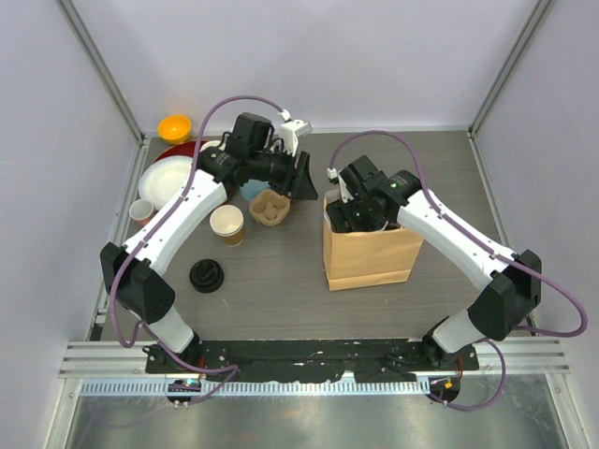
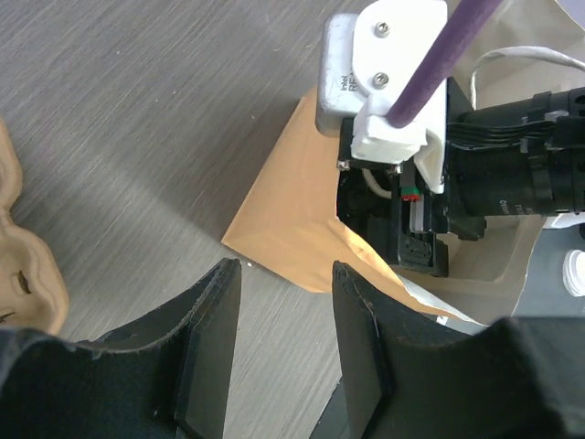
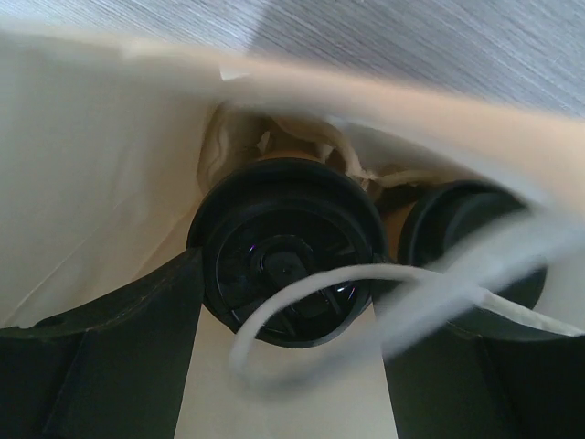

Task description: Pack the takeout coffee

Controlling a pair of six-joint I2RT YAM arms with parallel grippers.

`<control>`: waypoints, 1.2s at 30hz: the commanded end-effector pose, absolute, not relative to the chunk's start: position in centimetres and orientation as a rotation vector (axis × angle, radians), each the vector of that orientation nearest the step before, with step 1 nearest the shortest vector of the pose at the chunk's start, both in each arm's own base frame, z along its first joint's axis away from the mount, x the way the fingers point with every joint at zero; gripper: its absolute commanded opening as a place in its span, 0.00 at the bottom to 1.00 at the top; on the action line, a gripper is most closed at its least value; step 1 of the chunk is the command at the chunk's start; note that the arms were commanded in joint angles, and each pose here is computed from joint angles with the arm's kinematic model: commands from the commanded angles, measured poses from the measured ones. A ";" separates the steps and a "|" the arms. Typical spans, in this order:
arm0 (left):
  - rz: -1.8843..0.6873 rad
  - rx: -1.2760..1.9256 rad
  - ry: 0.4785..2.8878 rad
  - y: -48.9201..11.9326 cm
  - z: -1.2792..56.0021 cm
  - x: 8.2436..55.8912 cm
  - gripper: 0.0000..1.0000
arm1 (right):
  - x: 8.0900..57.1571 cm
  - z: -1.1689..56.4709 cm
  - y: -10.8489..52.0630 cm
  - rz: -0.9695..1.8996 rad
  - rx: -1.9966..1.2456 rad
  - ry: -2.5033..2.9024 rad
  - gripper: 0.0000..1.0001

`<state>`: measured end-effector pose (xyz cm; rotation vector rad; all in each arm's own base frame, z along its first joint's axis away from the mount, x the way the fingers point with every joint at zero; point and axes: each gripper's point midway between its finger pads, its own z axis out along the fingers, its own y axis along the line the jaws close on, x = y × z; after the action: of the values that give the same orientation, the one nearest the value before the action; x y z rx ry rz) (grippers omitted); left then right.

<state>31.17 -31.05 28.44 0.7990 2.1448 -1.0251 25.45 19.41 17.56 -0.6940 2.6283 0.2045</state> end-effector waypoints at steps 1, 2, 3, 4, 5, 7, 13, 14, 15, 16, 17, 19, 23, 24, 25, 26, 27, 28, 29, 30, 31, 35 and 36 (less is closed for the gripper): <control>-1.063 0.817 2.052 -31.3 31.3 30.2 0.48 | 25.5 18.1 20.1 0.235 -0.656 2.586 0.39; -1.063 0.822 2.043 -31.4 31.5 30.2 0.48 | 25.4 18.0 20.2 0.237 -0.662 2.590 0.40; -1.059 0.821 2.040 -31.4 31.6 30.4 0.48 | 25.2 18.0 20.1 0.231 -0.664 2.599 0.40; -1.057 0.824 2.035 -31.4 31.7 30.4 0.48 | 25.2 18.2 20.1 0.232 -0.666 2.597 0.41; -1.058 0.826 2.030 -31.4 31.8 30.5 0.48 | 25.2 18.3 20.1 0.233 -0.667 2.598 0.42; -1.062 0.833 2.026 -31.6 31.9 30.5 0.48 | 24.7 18.4 20.0 0.229 -0.682 2.617 0.47; -1.079 0.852 2.016 -32.1 32.0 30.1 0.48 | 24.1 20.2 20.2 0.251 -0.676 2.617 0.65; -1.077 0.851 2.013 -32.1 32.2 30.2 0.48 | 23.9 20.3 20.2 0.249 -0.677 2.623 0.66; -1.079 0.852 2.010 -32.1 32.2 30.2 0.48 | 24.0 20.6 20.2 0.250 -0.669 2.619 0.68; -1.081 0.853 2.008 -32.2 32.3 30.2 0.48 | 24.1 21.2 20.4 0.257 -0.659 2.608 0.69; -1.084 0.855 2.008 -32.2 32.3 30.2 0.48 | 24.1 21.4 20.5 0.258 -0.657 2.610 0.70; -1.088 0.855 2.009 -32.2 32.3 30.2 0.48 | 24.4 22.0 20.6 0.260 -0.635 2.600 0.90; -1.088 0.856 2.004 -32.3 32.4 30.3 0.48 | 24.5 22.9 20.8 0.262 -0.639 2.593 0.91; -1.089 0.860 2.004 -32.4 32.4 30.2 0.48 | 24.6 23.0 20.8 0.260 -0.636 2.593 0.92; -1.088 0.858 2.001 -32.3 32.5 30.3 0.48 | 24.8 23.7 21.0 0.268 -0.634 2.577 0.92; -1.088 0.859 2.000 -32.3 32.5 30.3 0.48 | 24.8 23.8 21.0 0.269 -0.639 2.579 0.92; -1.086 0.858 2.002 -32.3 32.5 30.3 0.49 | 24.8 24.1 21.2 0.277 -0.645 2.571 0.93; -1.086 0.862 1.993 -32.4 32.7 30.3 0.49 | 24.9 24.9 21.4 0.290 -0.642 2.555 0.93; -1.084 0.861 1.995 -32.3 32.7 30.3 0.48 | 24.9 25.1 21.4 0.295 -0.644 2.557 0.93; -1.085 0.864 1.990 -32.3 32.8 30.3 0.48 | 25.0 25.3 21.5 0.296 -0.649 2.555 0.93; -1.081 0.866 1.987 -32.4 32.8 30.4 0.49 | 25.1 26.3 21.7 0.307 -0.649 2.532 0.93; -1.069 0.875 1.976 -32.3 33.3 30.6 0.49 | 25.4 28.3 21.8 0.333 -0.630 2.485 0.93; -1.066 0.877 1.973 -32.3 33.4 30.6 0.49 | 25.4 28.9 21.9 0.345 -0.618 2.469 0.93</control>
<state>30.61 -31.92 30.40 0.8386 2.0805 -1.0558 25.44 21.55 25.80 -0.6440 2.5454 0.2922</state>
